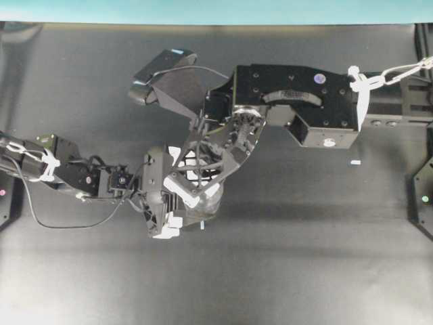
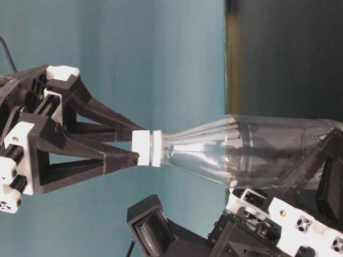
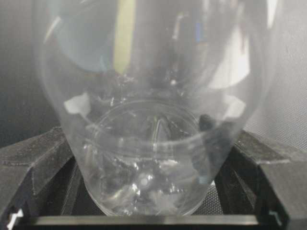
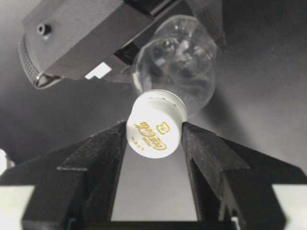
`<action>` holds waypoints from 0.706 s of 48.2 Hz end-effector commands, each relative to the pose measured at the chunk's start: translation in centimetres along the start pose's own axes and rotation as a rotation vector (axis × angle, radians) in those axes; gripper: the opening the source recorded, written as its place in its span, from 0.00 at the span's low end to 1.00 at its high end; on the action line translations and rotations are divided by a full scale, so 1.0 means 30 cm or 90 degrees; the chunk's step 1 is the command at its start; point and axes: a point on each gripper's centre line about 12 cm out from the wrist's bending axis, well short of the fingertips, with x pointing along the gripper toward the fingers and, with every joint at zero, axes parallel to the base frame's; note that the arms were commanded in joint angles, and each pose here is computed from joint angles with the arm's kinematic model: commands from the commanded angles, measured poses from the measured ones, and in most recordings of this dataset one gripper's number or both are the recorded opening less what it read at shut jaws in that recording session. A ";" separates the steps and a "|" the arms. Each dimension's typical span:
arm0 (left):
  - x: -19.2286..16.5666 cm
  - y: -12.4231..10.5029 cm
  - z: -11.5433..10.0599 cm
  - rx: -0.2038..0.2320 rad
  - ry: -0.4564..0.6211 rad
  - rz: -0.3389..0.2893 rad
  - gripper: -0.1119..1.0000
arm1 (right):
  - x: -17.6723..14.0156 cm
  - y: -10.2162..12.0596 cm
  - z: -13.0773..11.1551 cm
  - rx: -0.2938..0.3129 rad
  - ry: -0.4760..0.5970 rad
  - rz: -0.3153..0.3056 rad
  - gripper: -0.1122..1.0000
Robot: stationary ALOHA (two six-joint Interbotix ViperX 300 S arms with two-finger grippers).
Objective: Open the bottle cap by holding the bottle with the left arm and twisting the cap with the right arm.
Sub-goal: 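Lower the right gripper onto the white cap and close on it, then rotate the right wrist to twist the white cap counterclockwise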
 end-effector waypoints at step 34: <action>0.008 -0.007 0.013 -0.006 -0.007 -0.005 0.88 | -0.020 0.023 0.023 -0.592 0.019 -0.016 0.44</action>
